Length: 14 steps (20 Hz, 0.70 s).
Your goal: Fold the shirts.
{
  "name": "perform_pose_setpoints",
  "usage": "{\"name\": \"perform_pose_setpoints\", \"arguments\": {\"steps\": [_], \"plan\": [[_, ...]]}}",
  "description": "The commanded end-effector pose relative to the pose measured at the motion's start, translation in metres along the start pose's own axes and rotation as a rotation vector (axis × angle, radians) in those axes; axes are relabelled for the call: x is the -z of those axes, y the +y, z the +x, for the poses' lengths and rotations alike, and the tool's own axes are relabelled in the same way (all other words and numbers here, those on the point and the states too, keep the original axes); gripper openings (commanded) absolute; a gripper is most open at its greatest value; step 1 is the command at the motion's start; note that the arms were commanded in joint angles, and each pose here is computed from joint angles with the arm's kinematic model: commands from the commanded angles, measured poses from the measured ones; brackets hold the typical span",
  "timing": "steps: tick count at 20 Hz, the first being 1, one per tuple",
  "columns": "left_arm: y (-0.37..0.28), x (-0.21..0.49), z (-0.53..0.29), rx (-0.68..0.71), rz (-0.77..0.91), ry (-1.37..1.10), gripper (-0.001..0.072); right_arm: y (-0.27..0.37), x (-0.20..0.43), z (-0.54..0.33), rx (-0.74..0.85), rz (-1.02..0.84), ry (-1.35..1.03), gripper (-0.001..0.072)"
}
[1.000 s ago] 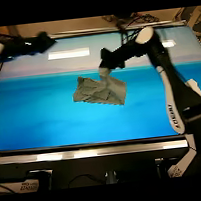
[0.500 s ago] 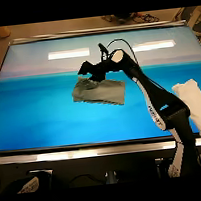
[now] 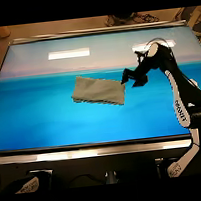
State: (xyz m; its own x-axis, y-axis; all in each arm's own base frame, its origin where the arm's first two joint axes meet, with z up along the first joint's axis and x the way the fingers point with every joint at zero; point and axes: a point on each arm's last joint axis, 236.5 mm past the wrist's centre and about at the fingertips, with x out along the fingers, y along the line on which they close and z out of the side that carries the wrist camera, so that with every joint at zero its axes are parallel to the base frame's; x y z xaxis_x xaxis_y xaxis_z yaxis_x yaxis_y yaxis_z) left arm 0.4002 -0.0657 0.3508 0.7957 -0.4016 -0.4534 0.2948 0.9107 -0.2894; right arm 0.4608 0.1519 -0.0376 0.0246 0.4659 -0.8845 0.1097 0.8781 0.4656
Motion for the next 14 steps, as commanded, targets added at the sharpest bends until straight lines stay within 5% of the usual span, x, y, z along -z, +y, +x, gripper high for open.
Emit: {"name": "perform_pose_setpoints", "arguments": {"steps": [1, 4, 5, 6, 8, 14], "plan": [[0.004, 0.017, 0.024, 0.015, -0.018, 0.068, 0.0032, 0.007, 0.009, 0.050, -0.161, 0.072, 0.021, 0.0631], [0.003, 0.033, 0.036, 0.028, -0.032, 0.112, 0.0033, 0.021, 0.010, 0.078, -0.195, 0.055, 0.030, 0.0613], [0.003, 0.034, 0.037, 0.030, -0.033, 0.117, 0.0032, 0.020, 0.007, 0.083, -0.192, 0.058, 0.020, 0.0556], [0.002, 0.034, 0.037, 0.030, -0.033, 0.115, 0.0033, 0.022, 0.006, 0.086, -0.199, 0.064, 0.018, 0.0457], [0.003, 0.034, 0.036, 0.029, -0.032, 0.114, 0.0033, 0.024, 0.003, 0.080, -0.210, 0.049, 0.007, 0.0014], [0.007, 0.025, 0.038, 0.012, -0.027, 0.076, 0.0032, 0.004, -0.061, -0.076, -0.261, 0.030, -0.289, 0.0022]]}}
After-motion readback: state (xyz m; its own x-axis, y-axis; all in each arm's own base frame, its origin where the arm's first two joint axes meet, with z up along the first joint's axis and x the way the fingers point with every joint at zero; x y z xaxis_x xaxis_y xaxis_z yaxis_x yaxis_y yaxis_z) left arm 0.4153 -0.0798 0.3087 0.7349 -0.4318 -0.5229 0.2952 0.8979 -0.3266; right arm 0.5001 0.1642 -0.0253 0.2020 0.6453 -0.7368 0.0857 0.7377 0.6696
